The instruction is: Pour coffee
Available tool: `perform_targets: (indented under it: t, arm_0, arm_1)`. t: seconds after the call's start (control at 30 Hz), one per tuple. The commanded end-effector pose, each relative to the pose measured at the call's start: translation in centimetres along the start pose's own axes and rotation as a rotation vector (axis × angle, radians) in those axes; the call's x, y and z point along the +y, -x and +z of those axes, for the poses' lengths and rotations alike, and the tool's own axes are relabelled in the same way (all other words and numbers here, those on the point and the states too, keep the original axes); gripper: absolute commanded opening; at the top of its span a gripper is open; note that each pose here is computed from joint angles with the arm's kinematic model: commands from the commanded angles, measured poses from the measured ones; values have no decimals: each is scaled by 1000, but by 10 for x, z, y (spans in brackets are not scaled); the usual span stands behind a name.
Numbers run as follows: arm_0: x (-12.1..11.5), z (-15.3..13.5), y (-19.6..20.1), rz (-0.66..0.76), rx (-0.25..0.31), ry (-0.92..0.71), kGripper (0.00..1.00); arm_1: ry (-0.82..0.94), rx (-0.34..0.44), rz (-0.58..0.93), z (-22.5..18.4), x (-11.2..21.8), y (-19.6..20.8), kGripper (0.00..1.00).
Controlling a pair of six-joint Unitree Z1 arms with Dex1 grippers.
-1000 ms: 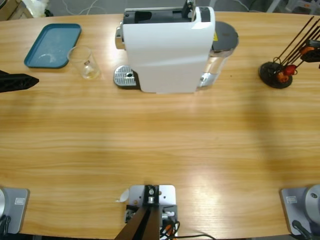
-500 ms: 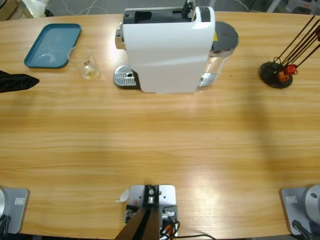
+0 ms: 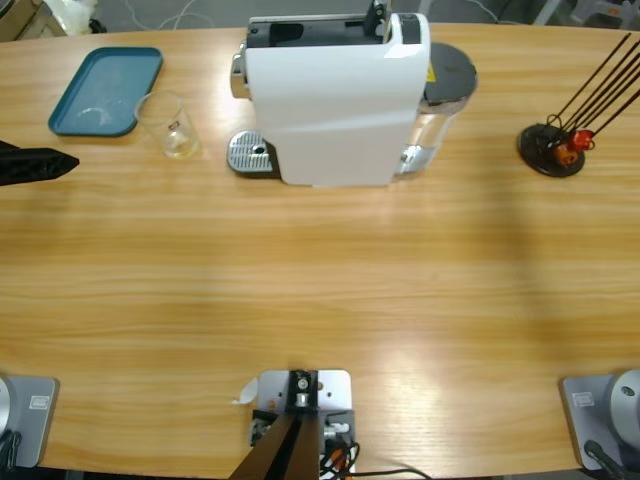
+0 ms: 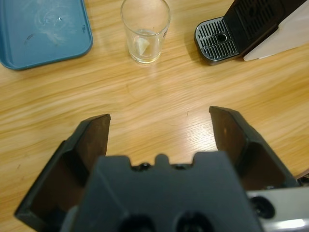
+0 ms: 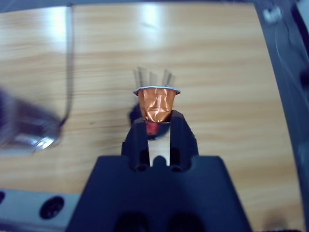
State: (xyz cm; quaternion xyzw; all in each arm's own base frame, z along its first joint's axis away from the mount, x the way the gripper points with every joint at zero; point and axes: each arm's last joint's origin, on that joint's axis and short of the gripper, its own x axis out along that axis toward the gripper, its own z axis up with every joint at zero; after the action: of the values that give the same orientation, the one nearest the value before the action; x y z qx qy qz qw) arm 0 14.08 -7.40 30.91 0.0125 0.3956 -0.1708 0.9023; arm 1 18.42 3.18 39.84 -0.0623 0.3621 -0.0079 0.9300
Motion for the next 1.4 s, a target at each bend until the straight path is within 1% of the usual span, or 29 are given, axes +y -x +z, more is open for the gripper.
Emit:
perform_targets:
  t: [0.03,0.13,0.23,0.43,0.57,0.77,0.9,1.0,1.13,1.3,1.4]
  arm_0:
    - [-1,-8,-16,-8,68,-24,890]
    - [-1,-8,-16,-7,69,-25,890]
    - [-1,-8,-16,-7,67,-25,890]
    - [-1,-8,-16,-9,69,-24,890]
    - [-1,-8,-17,-9,72,-25,890]
    - [-2,-8,-17,-10,72,-25,890]
    - [-2,-8,-18,-10,75,-24,890]
    - [-2,-8,-18,-10,74,-25,890]
    - [-2,-8,-18,-10,73,-24,890]
    - [-2,-8,-18,-11,72,-25,890]
    - [-1,-8,-18,-10,73,-24,891]
  arm_1:
    - [761,-199,431,-36,60,71,0]
    - [909,-224,546,-47,68,89,0]
    - [1024,-242,641,-48,85,95,0]
    - [1194,-264,751,-23,138,92,0]
    - [1291,-272,780,-3,184,77,0]
    - [1403,-239,783,15,251,42,0]
    - [1421,-247,774,30,283,20,0]
    - [1399,-242,741,48,293,-2,0]
    - [1376,-231,696,69,291,-21,0]
    - [1391,-206,674,76,293,-38,0]
    - [1387,-188,662,78,289,-47,0]
